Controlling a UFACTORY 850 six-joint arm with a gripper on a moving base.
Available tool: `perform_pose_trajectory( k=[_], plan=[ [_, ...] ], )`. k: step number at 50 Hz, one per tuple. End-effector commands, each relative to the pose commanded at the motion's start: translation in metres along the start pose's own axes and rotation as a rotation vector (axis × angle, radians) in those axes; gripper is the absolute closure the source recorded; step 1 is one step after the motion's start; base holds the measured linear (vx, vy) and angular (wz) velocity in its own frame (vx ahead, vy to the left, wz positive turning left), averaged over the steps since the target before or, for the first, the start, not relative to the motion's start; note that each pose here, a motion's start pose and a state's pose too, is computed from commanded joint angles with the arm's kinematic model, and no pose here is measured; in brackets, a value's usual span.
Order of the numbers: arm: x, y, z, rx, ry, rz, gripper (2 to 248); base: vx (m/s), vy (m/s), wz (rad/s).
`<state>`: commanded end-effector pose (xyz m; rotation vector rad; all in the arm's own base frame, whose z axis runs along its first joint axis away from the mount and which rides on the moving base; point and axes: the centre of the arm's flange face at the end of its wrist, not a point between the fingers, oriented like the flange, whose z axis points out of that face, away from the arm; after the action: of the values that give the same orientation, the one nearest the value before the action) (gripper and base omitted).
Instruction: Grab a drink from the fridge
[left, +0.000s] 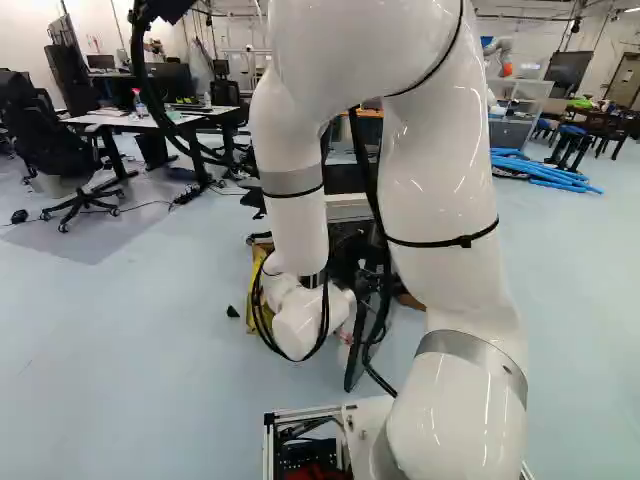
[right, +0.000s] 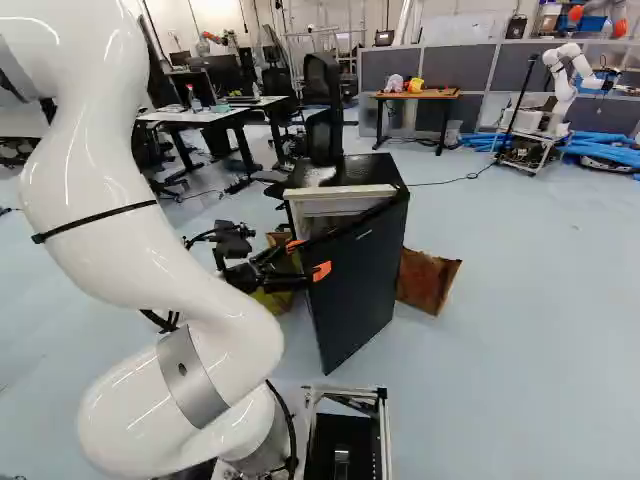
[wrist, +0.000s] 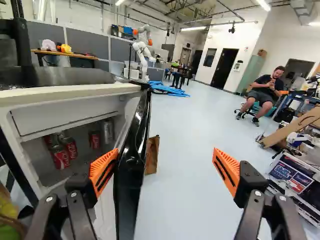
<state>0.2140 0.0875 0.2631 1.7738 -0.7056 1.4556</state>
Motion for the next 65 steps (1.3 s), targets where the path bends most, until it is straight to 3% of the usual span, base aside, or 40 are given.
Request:
perform_pose_trajectory(
  k=[33, 65],
  plan=[
    [-0.01, 0.049, 0.008, -0.2, 0.015, -0.064, 3, 0.0, 0.0, 0.0],
    [0.007, 0.042, 0.042, -0.514, -0.056, 0.089, 3, 0.0, 0.0, 0.0]
  ],
)
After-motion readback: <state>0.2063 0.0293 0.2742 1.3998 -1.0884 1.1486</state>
